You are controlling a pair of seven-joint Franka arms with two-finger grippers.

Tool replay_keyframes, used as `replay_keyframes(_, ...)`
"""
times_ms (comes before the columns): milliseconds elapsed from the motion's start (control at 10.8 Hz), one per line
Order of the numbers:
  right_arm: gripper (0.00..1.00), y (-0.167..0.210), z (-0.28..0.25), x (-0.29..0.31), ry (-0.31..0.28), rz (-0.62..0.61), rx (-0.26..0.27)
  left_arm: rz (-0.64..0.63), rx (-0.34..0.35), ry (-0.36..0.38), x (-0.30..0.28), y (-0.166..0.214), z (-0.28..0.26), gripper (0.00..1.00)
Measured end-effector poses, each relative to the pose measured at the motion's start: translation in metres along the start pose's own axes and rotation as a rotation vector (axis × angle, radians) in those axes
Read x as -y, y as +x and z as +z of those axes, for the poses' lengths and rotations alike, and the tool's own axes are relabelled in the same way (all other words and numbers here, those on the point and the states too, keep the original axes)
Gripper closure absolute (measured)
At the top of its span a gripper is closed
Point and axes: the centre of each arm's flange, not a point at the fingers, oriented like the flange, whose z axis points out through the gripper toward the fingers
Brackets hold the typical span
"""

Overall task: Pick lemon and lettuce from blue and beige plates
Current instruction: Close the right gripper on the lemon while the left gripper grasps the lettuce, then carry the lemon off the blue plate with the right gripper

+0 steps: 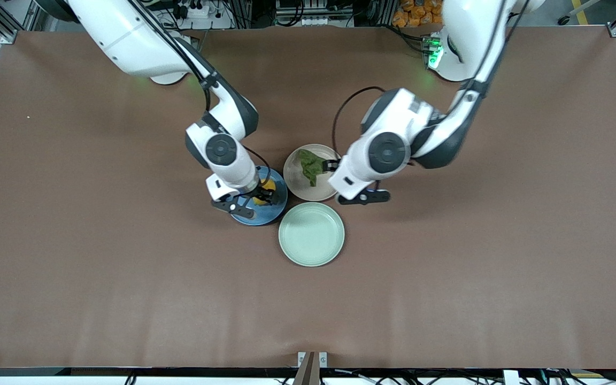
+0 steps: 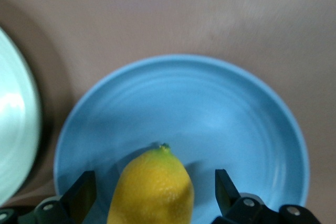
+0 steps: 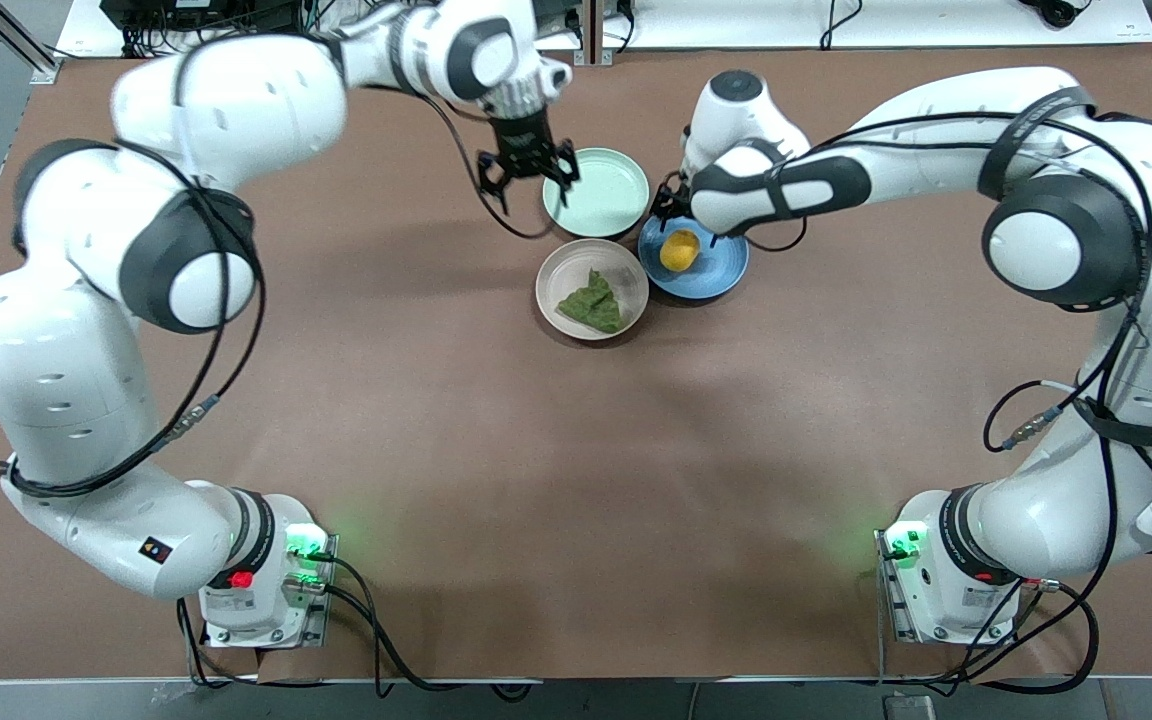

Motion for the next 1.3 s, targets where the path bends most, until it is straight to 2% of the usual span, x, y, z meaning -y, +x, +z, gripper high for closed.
replay_keyframes(185, 0.01, -0.011, 0.012, 0.005, -0.010, 0.016, 0.010, -0.014, 0.011, 0.016, -0.015, -0.003, 0.033, 0.00)
replay_keyframes(278, 0.11, -0.014, 0.013, 0.007, -0.010, 0.015, 0.014, -0.024, 0.016, 0.020, -0.011, 0.003, 0.040, 0.00)
replay_keyframes(370, 0.30, -0.017, 0.012, 0.008, -0.011, 0.012, 0.017, -0.038, 0.019, 0.022, -0.006, 0.010, 0.044, 0.00)
replay_keyframes(463, 0.36, -0.020, 0.012, 0.010, -0.011, 0.004, 0.017, -0.045, 0.012, 0.015, -0.004, 0.016, 0.049, 0.00)
replay_keyframes(741, 0.36, -0.009, 0.000, 0.008, -0.046, -0.039, 0.005, -0.035, -0.028, -0.012, -0.015, 0.015, 0.084, 0.00)
replay_keyframes(926, 0.36, 0.034, -0.051, -0.011, -0.078, -0.084, -0.012, -0.042, -0.024, -0.027, -0.019, 0.012, 0.100, 0.00)
replay_keyframes(1111, 0.36, 0.088, -0.113, -0.054, -0.083, -0.140, -0.033, -0.055, -0.029, -0.050, -0.021, 0.013, 0.113, 0.00)
replay_keyframes(1296, 0.36, 0.138, -0.135, -0.116, -0.113, -0.222, -0.021, -0.063, -0.031, -0.053, -0.029, 0.008, 0.132, 0.00)
